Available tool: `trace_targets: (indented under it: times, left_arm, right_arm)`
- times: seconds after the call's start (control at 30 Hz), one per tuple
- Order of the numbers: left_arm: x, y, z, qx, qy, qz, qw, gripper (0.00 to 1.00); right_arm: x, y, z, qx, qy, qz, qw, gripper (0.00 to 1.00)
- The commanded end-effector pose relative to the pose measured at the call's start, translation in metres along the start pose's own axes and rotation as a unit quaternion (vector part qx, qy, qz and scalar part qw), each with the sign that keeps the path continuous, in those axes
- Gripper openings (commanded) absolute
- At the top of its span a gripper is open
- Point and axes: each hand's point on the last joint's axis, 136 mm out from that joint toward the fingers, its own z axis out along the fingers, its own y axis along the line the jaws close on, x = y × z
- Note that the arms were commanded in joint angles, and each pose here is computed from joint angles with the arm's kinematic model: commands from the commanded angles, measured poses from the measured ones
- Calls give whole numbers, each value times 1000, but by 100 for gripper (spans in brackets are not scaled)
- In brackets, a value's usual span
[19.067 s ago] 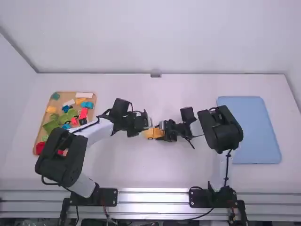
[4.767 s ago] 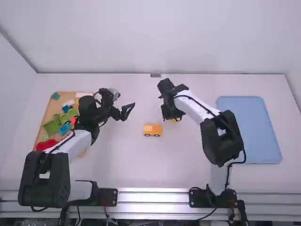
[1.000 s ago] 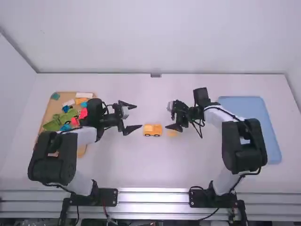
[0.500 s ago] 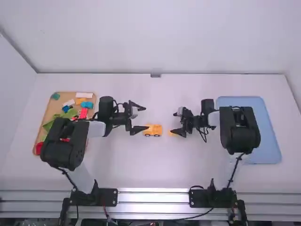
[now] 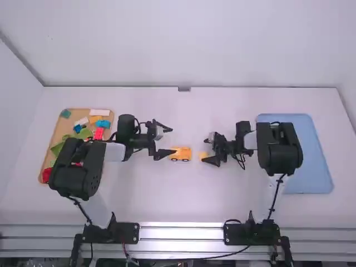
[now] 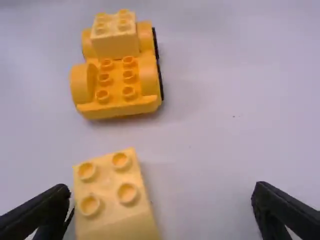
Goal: Assemble lego blocks to make yellow taxi
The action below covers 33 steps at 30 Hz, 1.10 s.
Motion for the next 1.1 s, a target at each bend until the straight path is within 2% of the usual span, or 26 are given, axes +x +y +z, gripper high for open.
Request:
trace_targets:
  times: [0.0,0.1,0.17,0.23,0.3,0.47,0.63,0.9,1.07]
  left_arm:
    - [-4,-2,2,14,-10,10,1000,99]
    - [-4,-4,2,18,-11,7,1000,99]
    - [-9,-12,1,42,-26,2,999,99]
    - [-11,-15,1,50,-32,2,998,99]
    - [-9,-12,1,43,-27,4,999,99]
    - [1,-3,2,12,-1,-1,1000,99]
    - [15,0,5,-13,30,-13,999,99]
    - [51,-14,27,-15,104,53,993,99]
    - [53,-12,26,-23,109,47,993,99]
  right_arm:
    - [3,3,2,-8,2,-33,999,86]
    - [4,6,2,-13,3,-39,999,75]
    - [5,7,2,-14,4,-40,999,63]
    - [5,8,2,-15,6,-38,999,59]
    - [5,10,1,-19,4,-39,999,50]
    - [4,12,1,-22,1,-45,999,41]
    - [1,12,1,-23,-8,-45,999,27]
    - [-23,9,-3,-30,-64,-39,997,25]
    - [-35,5,-7,-45,-65,-20,997,24]
